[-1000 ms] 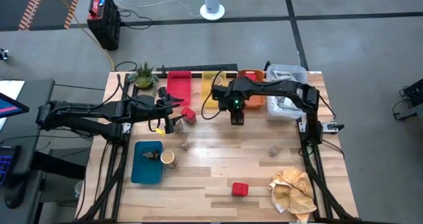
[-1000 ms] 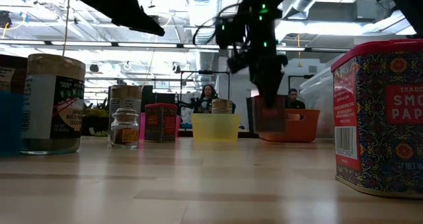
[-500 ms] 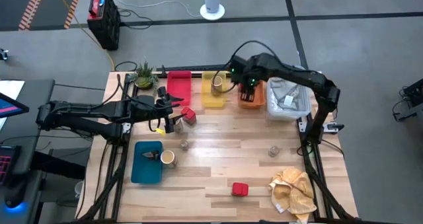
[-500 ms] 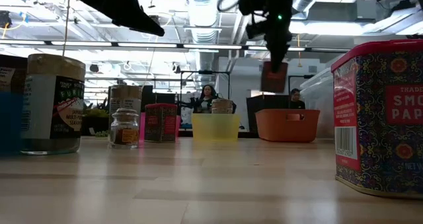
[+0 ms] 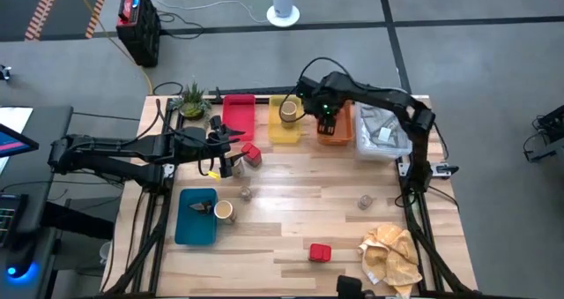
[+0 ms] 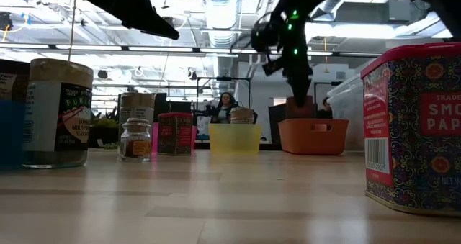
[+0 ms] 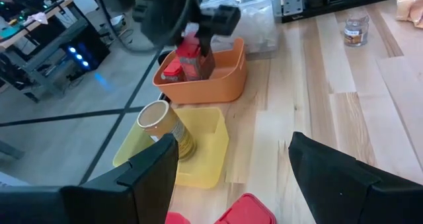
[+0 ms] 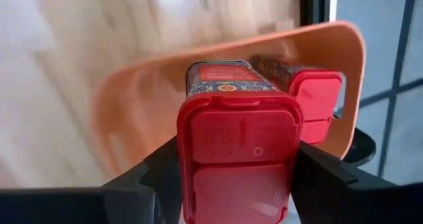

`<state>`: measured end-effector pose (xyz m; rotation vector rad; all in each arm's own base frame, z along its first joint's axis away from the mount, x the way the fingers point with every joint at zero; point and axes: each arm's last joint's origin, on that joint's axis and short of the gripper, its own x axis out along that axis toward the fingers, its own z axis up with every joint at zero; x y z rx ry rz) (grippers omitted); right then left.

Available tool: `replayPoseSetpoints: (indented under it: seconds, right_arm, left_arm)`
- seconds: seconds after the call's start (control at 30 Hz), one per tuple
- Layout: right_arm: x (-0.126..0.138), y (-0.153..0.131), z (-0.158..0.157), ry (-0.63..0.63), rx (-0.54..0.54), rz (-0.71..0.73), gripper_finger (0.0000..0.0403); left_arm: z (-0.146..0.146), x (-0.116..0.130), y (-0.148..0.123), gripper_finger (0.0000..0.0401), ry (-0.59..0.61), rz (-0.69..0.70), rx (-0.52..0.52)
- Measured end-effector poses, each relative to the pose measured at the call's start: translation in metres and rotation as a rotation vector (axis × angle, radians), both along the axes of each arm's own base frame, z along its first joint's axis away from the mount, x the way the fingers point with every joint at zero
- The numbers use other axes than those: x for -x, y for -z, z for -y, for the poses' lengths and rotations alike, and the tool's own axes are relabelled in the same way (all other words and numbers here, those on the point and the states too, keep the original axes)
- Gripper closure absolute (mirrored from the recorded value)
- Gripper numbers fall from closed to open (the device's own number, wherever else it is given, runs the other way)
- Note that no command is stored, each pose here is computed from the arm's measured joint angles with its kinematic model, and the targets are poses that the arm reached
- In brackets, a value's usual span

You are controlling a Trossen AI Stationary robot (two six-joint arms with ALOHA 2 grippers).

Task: Sort spices by type
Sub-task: Put the red seasoning can into the orange bin

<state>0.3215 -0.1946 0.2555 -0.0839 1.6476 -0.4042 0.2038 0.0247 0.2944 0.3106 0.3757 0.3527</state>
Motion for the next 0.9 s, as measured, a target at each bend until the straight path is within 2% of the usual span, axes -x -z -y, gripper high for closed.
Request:
replayPoseSetpoints:
  seconds: [0.23,0.53,0.9]
  right_arm:
    - [-0.001,0.026,0.019,0.033,0.048,-0.106,0.0164]
    - [0.001,0.032,0.030,0.062,0.056,-0.101,0.0160]
    - [-0.002,0.032,0.031,0.064,0.060,-0.066,0.0096]
  left_arm:
    - [0.000,0.000,0.000,0.0124,0.000,-0.004,0.001]
    - [0.000,0.001,0.002,0.0124,-0.003,-0.016,0.011]
    - [0.000,0.001,0.003,0.0124,-0.009,-0.023,0.032]
